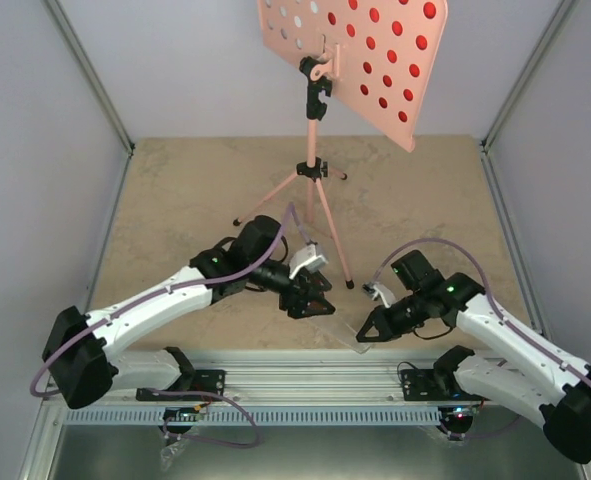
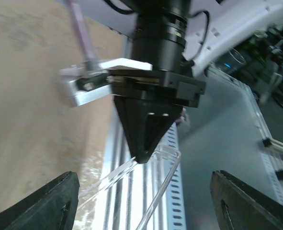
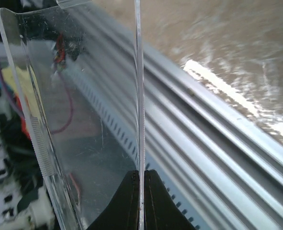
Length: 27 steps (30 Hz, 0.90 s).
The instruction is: Pack up the instrument practice props
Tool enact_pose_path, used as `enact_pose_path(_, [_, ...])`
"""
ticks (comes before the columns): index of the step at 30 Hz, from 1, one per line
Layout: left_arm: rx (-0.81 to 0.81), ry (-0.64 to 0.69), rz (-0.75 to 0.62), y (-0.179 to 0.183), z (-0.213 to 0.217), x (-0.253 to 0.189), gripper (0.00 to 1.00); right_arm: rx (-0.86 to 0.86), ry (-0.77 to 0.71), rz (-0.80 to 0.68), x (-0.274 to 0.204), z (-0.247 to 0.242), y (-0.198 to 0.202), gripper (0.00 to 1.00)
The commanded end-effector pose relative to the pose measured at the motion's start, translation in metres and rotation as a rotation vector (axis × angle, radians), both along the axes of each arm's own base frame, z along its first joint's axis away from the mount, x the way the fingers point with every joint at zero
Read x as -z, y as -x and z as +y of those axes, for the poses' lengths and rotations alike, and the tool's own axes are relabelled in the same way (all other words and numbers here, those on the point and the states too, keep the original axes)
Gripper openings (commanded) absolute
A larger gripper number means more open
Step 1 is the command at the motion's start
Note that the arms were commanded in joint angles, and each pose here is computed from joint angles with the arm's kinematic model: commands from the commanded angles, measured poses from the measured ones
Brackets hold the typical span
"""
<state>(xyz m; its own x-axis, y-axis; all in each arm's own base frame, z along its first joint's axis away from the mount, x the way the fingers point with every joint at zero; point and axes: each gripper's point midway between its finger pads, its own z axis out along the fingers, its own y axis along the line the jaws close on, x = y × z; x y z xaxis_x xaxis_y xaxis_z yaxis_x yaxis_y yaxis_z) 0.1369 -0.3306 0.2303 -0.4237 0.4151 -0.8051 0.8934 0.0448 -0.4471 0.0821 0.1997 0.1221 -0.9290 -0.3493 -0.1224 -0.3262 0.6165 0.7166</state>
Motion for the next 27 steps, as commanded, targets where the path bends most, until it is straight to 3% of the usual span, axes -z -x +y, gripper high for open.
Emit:
enact_pose_path(1, [0.166, 0.014, 0.05, 0.031, -0.008, -0.006, 0.74, -0.169, -0.141, 0.001, -0.03, 0.025, 0.014, 0.01])
enact_pose_path(13, [0.31, -0.067, 0.12, 0.067, -0.016, 0.019, 0.45, -0.284, -0.133, 0.02, -0.036, 0.031, 0.022, 0.0])
enact_pose_path(27, [0.371, -0.155, 0.149, 0.088, -0.022, 0.04, 0.25, -0.301, -0.031, -0.005, -0.029, 0.023, 0.016, 0.01])
